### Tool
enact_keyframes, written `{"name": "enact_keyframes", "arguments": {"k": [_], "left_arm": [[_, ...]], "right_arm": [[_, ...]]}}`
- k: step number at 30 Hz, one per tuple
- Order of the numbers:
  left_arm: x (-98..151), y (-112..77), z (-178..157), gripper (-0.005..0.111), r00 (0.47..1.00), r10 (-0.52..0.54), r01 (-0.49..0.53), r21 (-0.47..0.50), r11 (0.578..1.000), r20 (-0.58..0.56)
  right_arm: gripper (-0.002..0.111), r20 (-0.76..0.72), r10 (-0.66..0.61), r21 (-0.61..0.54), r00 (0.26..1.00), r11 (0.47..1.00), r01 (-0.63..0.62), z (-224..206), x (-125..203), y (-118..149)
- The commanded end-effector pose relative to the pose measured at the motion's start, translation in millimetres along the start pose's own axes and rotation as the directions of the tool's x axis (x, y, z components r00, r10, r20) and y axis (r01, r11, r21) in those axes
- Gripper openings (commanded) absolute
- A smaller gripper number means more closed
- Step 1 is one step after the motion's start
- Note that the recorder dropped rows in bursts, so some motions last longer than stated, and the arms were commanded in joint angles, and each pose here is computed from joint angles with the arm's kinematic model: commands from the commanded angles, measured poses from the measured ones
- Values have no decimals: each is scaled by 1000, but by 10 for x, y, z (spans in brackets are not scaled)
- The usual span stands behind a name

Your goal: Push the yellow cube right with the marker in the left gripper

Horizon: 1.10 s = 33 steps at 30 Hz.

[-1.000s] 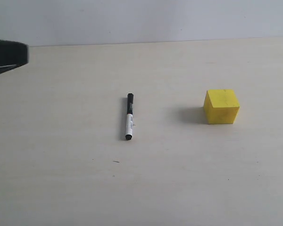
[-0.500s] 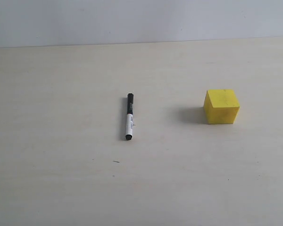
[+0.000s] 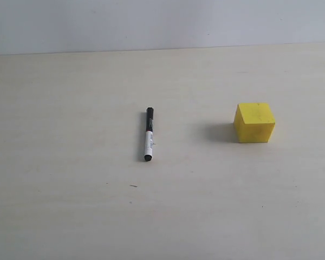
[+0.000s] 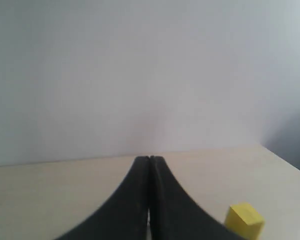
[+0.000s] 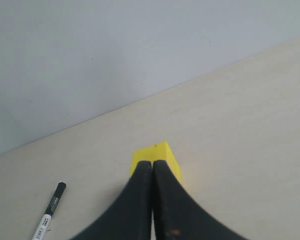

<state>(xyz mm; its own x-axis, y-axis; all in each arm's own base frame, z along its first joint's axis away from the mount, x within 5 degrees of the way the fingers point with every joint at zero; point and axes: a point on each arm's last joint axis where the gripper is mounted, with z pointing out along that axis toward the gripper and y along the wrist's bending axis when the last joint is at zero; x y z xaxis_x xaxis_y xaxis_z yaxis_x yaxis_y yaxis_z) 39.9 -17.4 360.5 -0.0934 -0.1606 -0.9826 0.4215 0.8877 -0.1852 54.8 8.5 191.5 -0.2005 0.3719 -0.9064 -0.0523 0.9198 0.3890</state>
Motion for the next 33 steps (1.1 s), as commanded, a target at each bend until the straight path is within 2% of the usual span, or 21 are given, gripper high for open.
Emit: {"name": "enact_keyframes", "arguments": {"k": [1, 6, 11, 16, 20, 25, 33], "left_arm": [[-16, 39, -180, 0, 996, 18, -8, -119, 993, 88], [-4, 39, -308, 0, 991, 27, -3, -182, 983, 130], [-1, 35, -346, 0, 989, 32, -4, -192, 981, 143], [13, 39, -344, 0, 991, 32, -6, -196, 981, 127], [53, 52, -333, 0, 993, 82, -62, -218, 974, 85], [222, 94, -341, 0, 984, 166, -147, -244, 959, 60], [530, 175, -271, 0, 979, 201, -183, -256, 949, 46]], "right_arm": [[0, 18, -7, 3, 1000, 1000, 7, 0, -4, -5], [0, 18, -7, 3, 1000, 1000, 7, 0, -4, -5], [0, 18, -7, 3, 1000, 1000, 7, 0, -4, -5], [0, 18, -7, 3, 1000, 1000, 7, 0, -4, -5], [0, 18, -7, 3, 1000, 1000, 7, 0, -4, -5], [0, 18, -7, 3, 1000, 1000, 7, 0, -4, -5], [0, 18, -7, 3, 1000, 1000, 7, 0, -4, -5]]}}
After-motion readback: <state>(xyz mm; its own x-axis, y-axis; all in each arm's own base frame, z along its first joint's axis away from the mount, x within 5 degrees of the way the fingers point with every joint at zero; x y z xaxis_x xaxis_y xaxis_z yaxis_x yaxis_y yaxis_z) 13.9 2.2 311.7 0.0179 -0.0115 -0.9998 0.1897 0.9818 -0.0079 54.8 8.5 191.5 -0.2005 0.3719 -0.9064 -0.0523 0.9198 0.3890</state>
